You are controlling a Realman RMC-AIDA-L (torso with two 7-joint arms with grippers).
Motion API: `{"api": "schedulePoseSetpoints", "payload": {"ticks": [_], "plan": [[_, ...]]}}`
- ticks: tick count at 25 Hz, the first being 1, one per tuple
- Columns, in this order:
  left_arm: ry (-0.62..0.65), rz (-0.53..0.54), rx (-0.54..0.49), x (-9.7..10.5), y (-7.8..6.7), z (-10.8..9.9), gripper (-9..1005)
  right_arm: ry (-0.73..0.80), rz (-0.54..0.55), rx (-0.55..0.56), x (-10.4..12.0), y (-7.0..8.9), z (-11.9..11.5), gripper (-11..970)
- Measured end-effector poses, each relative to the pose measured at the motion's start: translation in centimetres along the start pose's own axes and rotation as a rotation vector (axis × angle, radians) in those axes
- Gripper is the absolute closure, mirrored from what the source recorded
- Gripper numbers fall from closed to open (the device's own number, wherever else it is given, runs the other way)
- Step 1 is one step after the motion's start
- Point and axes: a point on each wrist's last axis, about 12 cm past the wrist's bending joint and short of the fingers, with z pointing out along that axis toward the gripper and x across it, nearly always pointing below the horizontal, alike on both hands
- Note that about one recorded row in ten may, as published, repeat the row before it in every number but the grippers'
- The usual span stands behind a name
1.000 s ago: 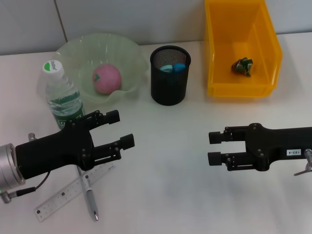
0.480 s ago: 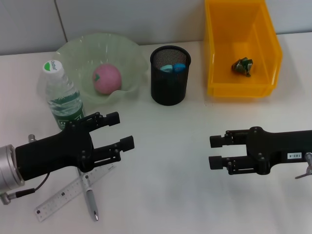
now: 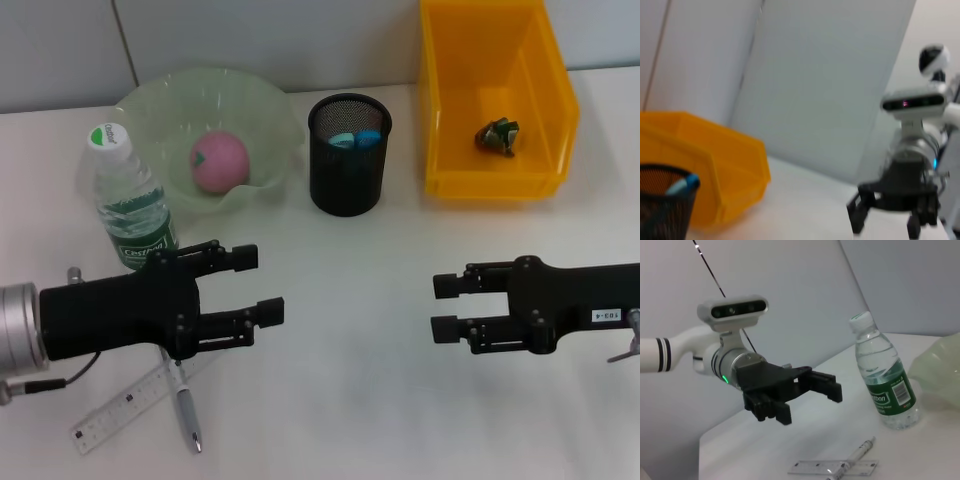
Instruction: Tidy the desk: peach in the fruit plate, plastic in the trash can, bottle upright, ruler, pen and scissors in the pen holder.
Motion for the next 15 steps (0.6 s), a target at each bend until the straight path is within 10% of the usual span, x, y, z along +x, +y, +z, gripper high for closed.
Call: {"api": "schedulePoseSetpoints", "payload": {"ticks": [15], "plan": [[0.419,0.058,-0.039,-6.8,1.5,1.8,222,0.021,0.002,0.044,0.2,-0.4,-0.9,274]]}}
